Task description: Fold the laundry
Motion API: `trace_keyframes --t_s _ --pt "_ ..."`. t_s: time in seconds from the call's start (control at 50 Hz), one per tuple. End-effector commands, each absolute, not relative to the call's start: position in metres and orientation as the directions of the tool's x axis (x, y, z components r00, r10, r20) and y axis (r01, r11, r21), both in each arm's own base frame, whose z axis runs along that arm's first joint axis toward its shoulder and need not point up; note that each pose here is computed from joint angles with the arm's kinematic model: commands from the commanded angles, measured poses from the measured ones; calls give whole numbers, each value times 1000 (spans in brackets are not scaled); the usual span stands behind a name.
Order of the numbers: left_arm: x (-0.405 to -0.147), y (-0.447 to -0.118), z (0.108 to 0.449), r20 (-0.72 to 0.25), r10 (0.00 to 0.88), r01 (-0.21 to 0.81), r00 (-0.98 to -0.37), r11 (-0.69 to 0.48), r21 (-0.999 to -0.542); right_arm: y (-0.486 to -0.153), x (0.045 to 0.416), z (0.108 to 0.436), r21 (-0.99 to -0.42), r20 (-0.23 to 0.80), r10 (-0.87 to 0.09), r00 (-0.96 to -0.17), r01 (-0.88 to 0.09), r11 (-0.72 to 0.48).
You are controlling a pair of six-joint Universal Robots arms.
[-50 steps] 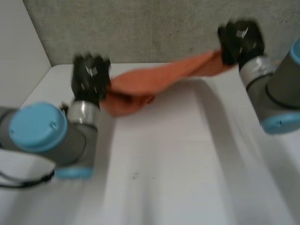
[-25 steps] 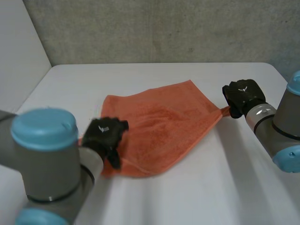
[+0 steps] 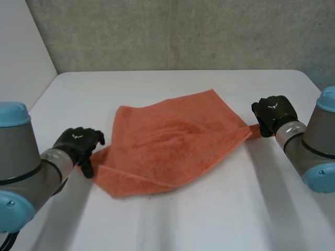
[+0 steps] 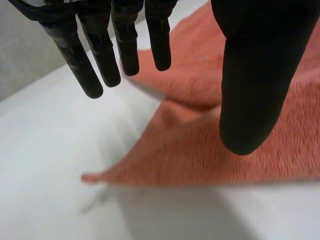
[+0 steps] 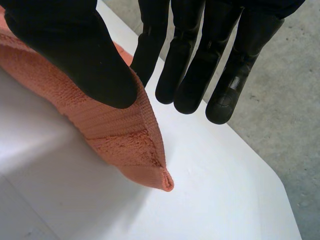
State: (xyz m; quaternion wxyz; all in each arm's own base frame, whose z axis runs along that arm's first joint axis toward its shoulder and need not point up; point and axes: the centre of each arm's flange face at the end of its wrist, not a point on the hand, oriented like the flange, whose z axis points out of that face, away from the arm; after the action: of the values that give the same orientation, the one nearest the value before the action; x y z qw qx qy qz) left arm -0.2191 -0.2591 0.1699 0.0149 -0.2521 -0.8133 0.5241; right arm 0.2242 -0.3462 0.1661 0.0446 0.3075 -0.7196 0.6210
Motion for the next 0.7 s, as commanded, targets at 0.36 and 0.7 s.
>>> trace_keyframes --t_s 0.36,0.7 --pt "-197 -277 140 -209 386 360 -899 377 -853 -345 222 168 -857 462 -383 -800 -514 41" --pt "-198 -273 277 -290 280 290 -915 -42 -956 -317 202 312 -853 512 -300 -805 -518 -66"
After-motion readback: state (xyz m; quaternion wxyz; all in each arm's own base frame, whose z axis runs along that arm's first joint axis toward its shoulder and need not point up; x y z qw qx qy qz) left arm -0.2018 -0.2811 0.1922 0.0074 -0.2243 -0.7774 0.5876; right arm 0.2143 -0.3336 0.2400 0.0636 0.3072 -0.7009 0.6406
